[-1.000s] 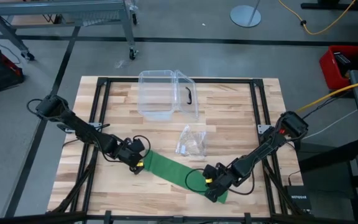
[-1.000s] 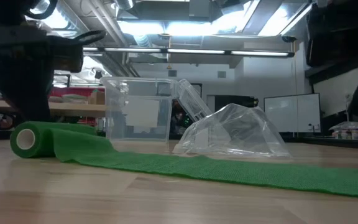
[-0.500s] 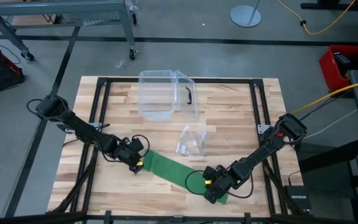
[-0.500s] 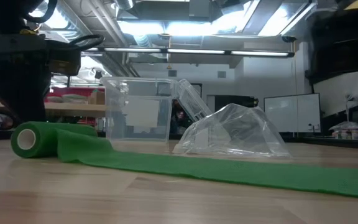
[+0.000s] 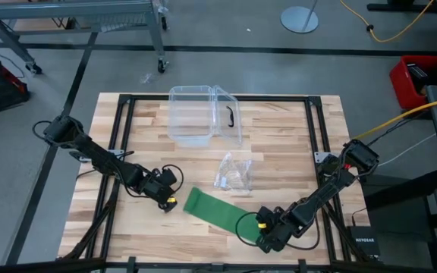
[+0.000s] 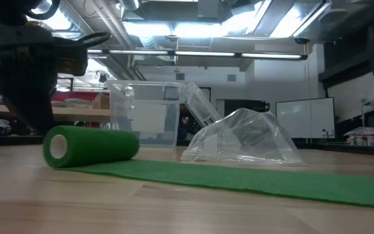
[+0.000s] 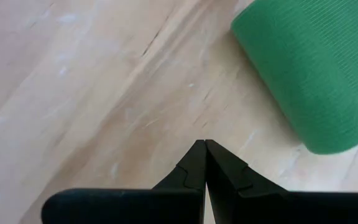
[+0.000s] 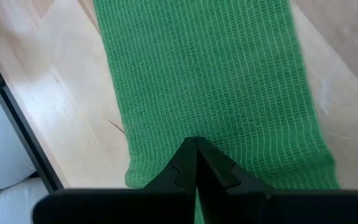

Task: Roll bandage
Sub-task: Roll the green bandage

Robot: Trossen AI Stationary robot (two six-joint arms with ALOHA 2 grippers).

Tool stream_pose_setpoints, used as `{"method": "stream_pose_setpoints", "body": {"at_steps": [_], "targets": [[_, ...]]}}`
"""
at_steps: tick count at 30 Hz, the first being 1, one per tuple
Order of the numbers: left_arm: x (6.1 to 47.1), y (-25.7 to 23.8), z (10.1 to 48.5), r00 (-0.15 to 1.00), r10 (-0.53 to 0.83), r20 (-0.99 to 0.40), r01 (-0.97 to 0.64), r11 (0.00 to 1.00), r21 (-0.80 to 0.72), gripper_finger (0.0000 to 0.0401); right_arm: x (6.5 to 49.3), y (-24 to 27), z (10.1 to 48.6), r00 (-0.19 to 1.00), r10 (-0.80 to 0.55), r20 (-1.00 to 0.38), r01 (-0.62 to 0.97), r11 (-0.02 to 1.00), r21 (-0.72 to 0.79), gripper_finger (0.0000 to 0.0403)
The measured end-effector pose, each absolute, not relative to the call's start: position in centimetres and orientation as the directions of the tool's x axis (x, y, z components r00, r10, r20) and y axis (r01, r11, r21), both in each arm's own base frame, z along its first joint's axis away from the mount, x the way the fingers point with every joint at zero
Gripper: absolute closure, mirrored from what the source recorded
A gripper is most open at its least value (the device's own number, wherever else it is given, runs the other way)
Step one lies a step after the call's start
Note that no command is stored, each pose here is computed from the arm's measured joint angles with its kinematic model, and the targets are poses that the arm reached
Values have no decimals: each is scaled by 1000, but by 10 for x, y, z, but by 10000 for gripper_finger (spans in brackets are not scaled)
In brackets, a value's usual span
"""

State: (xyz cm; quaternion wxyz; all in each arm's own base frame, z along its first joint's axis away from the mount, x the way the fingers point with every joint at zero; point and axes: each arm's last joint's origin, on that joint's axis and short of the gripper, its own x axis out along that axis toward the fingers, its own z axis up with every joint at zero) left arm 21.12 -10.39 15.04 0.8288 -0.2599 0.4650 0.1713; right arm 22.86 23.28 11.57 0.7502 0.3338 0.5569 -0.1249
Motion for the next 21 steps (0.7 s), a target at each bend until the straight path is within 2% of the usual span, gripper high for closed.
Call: {"method": "stream_pose_setpoints", "body": {"at_steps": [12,21], "targets": [[223,-110,156,613,-21,-790,-481,783,-394,401,229,233,115,356,178,-917,558,746,362,398],[243,-120,131,656,-36,-754,-466,767,-442,401,229,232,115,370,168,-914,558,746,363,398]]}}
